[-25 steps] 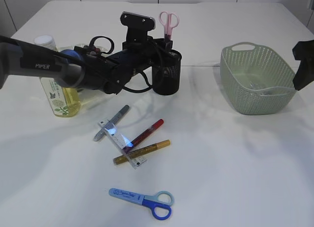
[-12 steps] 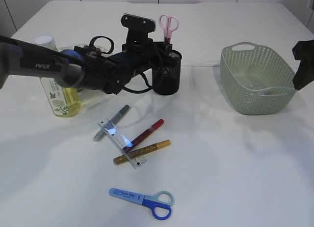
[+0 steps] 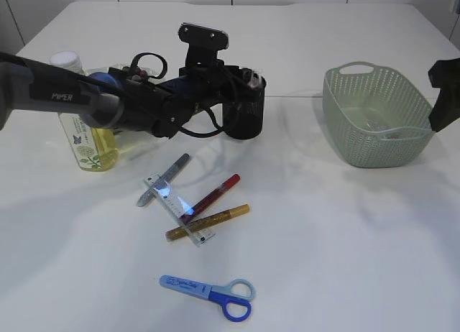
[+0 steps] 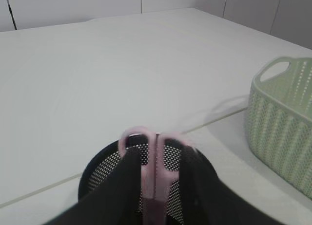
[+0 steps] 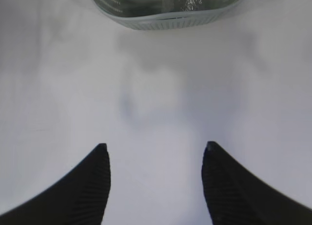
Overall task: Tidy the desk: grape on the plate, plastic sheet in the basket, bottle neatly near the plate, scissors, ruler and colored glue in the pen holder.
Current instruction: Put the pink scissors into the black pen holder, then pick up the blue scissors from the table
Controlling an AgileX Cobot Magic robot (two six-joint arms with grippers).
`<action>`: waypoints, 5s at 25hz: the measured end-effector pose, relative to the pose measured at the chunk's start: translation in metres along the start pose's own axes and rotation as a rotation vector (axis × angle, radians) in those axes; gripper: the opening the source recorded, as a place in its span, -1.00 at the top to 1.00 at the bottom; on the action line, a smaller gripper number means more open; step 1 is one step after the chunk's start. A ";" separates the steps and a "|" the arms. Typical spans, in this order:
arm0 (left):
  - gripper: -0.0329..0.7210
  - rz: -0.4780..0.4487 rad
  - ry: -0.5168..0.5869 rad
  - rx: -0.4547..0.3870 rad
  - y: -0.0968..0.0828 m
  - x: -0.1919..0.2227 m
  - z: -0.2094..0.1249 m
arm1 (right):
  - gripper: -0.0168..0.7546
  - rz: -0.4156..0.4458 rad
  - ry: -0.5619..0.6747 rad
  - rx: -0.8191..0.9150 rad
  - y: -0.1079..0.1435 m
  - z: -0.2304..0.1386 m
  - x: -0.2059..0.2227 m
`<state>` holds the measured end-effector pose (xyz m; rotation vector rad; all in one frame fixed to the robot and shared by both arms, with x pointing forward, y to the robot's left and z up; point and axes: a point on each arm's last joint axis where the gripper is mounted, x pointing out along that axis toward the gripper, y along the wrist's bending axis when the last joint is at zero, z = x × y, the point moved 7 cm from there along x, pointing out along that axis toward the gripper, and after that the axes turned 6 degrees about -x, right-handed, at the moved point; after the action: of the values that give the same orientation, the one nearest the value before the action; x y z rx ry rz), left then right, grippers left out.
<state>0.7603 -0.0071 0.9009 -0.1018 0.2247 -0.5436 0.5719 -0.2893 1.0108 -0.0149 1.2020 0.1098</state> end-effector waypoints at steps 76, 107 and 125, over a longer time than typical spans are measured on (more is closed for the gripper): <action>0.27 -0.393 1.139 0.681 -0.071 -0.275 0.007 | -0.26 0.132 0.167 0.043 0.022 -0.026 -0.004; 0.14 -0.458 1.051 0.790 -0.070 -0.255 -0.102 | -0.26 0.139 0.164 0.003 0.022 -0.026 -0.004; 0.14 -0.674 1.111 0.911 -0.082 -0.238 -0.109 | -0.26 0.141 0.164 0.000 0.023 -0.026 -0.004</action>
<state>0.4956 0.0435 0.8512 1.0774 1.0154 -1.2931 0.5442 -0.2690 1.0061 0.0621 1.3662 0.2360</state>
